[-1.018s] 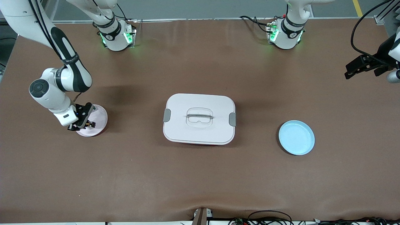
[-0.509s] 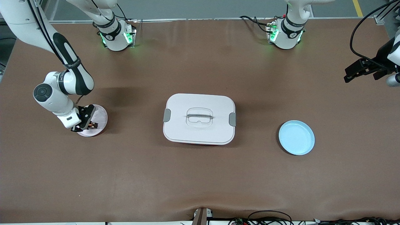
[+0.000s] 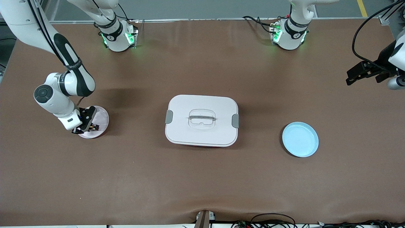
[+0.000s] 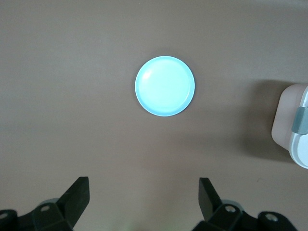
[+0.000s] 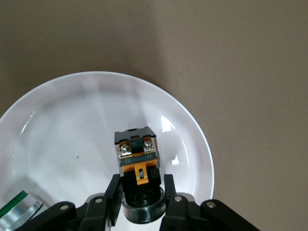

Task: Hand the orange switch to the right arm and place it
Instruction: 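Lower the switch onto the white plate with the right gripper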

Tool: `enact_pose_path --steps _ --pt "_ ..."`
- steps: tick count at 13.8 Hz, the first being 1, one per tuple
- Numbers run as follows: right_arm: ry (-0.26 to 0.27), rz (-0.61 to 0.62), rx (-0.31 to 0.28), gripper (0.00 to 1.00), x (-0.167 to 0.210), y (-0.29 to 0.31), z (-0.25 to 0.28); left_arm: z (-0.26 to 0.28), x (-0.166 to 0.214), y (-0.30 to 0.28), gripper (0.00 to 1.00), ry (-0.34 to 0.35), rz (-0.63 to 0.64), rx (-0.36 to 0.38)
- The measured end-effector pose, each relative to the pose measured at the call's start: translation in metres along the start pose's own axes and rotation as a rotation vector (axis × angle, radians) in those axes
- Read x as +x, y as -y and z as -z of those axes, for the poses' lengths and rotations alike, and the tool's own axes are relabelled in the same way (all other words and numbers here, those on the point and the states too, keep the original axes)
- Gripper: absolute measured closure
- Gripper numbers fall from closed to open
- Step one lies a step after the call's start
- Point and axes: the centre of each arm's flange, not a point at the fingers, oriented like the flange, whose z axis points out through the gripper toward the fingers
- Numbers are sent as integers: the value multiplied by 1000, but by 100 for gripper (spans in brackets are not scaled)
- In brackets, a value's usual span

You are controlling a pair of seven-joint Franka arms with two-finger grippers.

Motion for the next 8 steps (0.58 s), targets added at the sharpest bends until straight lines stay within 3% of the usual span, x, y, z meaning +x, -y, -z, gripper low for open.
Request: enact_pose_path --steps 2,7,8 --pt "0 0 -3 56 0 -1 0 -1 0 0 0 2 0 0" --pt "-2 21 -46 6 0 -21 14 -8 2 0 0 16 0 2" --pt "-2 26 -52 0 0 -24 17 -9 3 0 0 19 0 2"
